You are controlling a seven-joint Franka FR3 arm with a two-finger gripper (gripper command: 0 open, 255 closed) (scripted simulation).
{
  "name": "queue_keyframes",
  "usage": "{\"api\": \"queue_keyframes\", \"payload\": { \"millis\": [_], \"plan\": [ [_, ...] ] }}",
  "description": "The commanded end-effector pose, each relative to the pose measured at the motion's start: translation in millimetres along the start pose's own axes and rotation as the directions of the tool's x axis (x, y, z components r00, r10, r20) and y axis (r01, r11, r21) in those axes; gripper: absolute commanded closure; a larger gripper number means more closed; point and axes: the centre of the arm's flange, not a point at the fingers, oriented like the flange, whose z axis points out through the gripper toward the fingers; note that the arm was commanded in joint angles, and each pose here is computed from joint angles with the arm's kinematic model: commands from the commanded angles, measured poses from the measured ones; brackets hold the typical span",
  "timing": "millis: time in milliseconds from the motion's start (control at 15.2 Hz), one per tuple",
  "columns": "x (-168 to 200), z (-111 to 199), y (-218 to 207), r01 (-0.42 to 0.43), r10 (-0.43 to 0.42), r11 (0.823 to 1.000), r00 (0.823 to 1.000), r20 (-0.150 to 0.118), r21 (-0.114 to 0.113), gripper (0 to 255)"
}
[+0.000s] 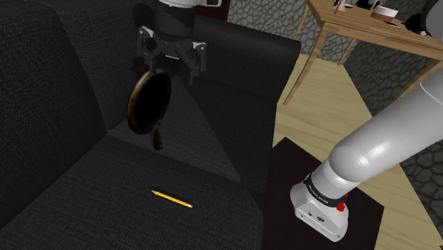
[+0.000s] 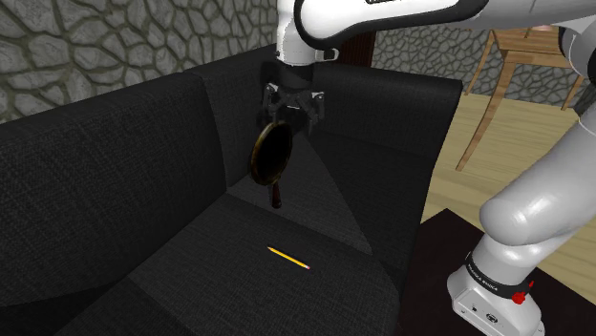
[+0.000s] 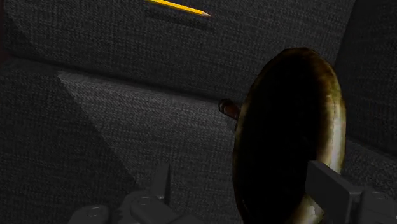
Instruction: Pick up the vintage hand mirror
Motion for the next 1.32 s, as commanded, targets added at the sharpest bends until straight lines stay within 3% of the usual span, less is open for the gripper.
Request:
{"api": "queue_keyframes", "payload": {
  "millis": [0, 198, 792, 858, 1254],
  "plan": [
    [6.0, -3.0, -26.6, -0.095, 0.095, 0.995, 0.995, 0.001, 0.007, 0],
    [12.9, -4.5, -61.5, -0.209, 0.209, 0.978, 0.978, 0.002, 0.013, 0],
    [12.8, 35.4, -58.8, -0.209, 0.209, 0.978, 0.978, 0.002, 0.013, 0],
    [13.1, 35.4, -59.1, -0.209, 0.209, 0.978, 0.978, 0.002, 0.013, 255],
    [13.3, 35.7, -59.2, -0.209, 0.209, 0.978, 0.978, 0.002, 0.013, 255]
  ]
}}
